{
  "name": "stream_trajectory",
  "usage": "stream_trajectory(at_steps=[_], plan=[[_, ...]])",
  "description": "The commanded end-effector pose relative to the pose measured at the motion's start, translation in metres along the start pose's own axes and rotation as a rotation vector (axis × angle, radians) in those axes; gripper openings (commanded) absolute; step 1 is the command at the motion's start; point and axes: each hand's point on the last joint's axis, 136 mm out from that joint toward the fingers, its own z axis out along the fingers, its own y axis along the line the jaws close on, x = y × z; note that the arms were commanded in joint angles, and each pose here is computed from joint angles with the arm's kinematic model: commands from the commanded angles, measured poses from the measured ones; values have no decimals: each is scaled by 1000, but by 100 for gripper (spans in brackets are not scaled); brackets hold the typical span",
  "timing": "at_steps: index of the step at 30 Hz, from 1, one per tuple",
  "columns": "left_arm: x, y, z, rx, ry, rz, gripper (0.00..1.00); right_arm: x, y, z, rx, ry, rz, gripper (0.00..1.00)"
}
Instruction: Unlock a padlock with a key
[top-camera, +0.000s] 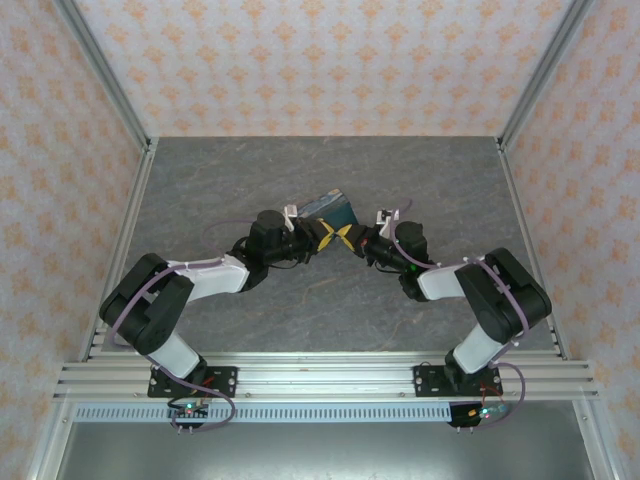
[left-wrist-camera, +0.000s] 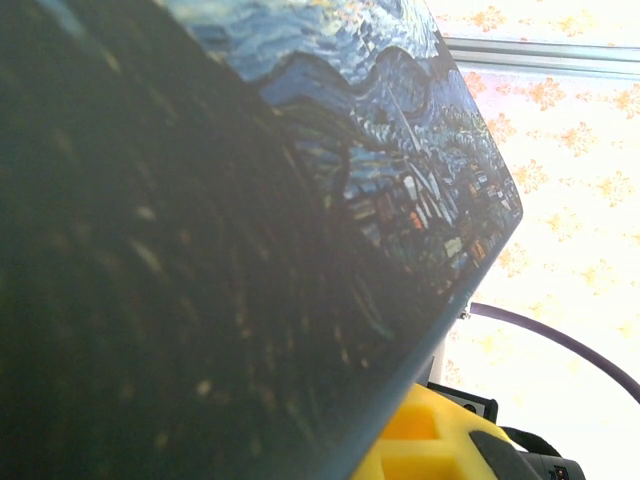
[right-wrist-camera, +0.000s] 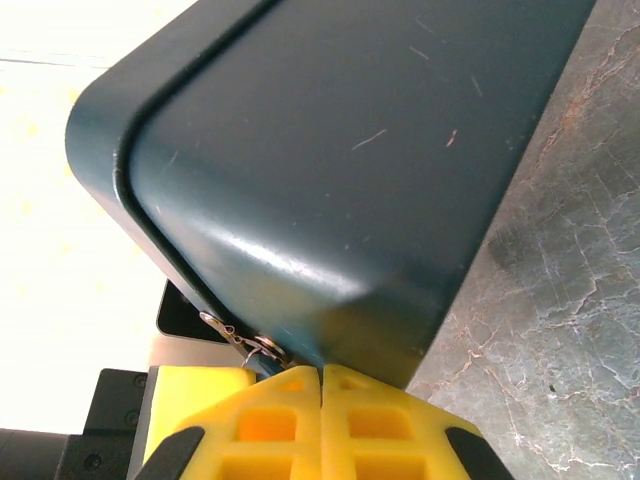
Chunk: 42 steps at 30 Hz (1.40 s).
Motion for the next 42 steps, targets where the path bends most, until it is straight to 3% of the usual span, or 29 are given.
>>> stream_trajectory(at_steps=[1,16,27,42], plan=[[65,-66,-9,229,246,134,0,5,5,10,-13,38,-53,0],[64,-65,-8,222,244,116,0,3,10,6,12,34,-187,0],[57,-68,-5,233,208,103,0,20,23,3,-84,85,-67,0],[55,-67,-1,230,205,95,0,41,32,4,-99,133,-49,0]])
